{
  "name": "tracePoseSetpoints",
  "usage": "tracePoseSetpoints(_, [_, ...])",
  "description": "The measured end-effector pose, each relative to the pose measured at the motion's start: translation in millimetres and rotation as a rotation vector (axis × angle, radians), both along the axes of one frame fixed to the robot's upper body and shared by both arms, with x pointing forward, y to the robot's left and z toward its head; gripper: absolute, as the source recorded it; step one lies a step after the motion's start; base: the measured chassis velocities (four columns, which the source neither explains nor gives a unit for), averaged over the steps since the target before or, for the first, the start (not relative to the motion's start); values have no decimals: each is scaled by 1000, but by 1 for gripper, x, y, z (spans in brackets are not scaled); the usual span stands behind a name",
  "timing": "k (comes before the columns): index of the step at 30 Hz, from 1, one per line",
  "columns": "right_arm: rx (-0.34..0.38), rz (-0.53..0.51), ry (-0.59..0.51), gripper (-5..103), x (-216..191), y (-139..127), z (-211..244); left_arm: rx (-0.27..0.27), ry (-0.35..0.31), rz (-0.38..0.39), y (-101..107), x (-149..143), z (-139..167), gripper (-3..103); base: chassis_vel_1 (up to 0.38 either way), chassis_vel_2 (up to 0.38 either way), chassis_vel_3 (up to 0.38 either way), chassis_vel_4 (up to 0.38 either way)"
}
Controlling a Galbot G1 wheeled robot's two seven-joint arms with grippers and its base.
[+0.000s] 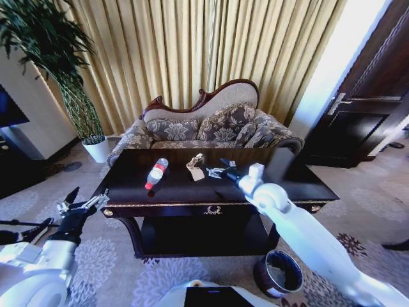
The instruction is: Move to the front of the table and place the trash on the table into the trash bin.
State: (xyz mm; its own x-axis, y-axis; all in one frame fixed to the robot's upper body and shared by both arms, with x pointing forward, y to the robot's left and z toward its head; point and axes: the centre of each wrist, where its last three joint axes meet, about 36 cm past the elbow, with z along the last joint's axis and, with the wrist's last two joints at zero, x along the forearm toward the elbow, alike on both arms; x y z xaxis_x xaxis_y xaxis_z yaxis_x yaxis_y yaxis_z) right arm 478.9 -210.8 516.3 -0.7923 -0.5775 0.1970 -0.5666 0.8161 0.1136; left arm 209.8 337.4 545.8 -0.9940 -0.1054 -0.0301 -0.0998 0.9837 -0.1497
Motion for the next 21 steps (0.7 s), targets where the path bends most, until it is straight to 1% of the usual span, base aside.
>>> tracePoseSetpoints(3, [-18,0,20,100,22,13,1,6,-2,12,2,-1,1,100,0,0,0,0])
tracePoseSetpoints(4, [-18,0,20,100,22,13,1,6,-2,12,2,-1,1,100,0,0,0,0])
tracePoseSetpoints(6, [-39,-8,30,100,45,25,4,11,-3,26,5,-3,2,100,0,0,0,0])
tracePoseSetpoints(8, [-44,-11,35,100,50,28,4,12,-4,29,5,-4,2,100,0,0,0,0])
tracePoseSetpoints(11, [-60,-16,72,100,64,38,4,24,-11,46,9,-6,4,100,0,0,0,0])
tracePoseSetpoints(13, [-61,-16,82,100,66,40,3,25,-12,47,10,-7,5,100,0,0,0,0])
tracePoseSetpoints(15, [-66,-16,121,100,71,49,-2,25,-16,54,12,-8,6,100,0,0,0,0])
tracePoseSetpoints(21, [-73,-41,162,100,77,60,-16,14,-22,50,11,-8,5,100,0,0,0,0])
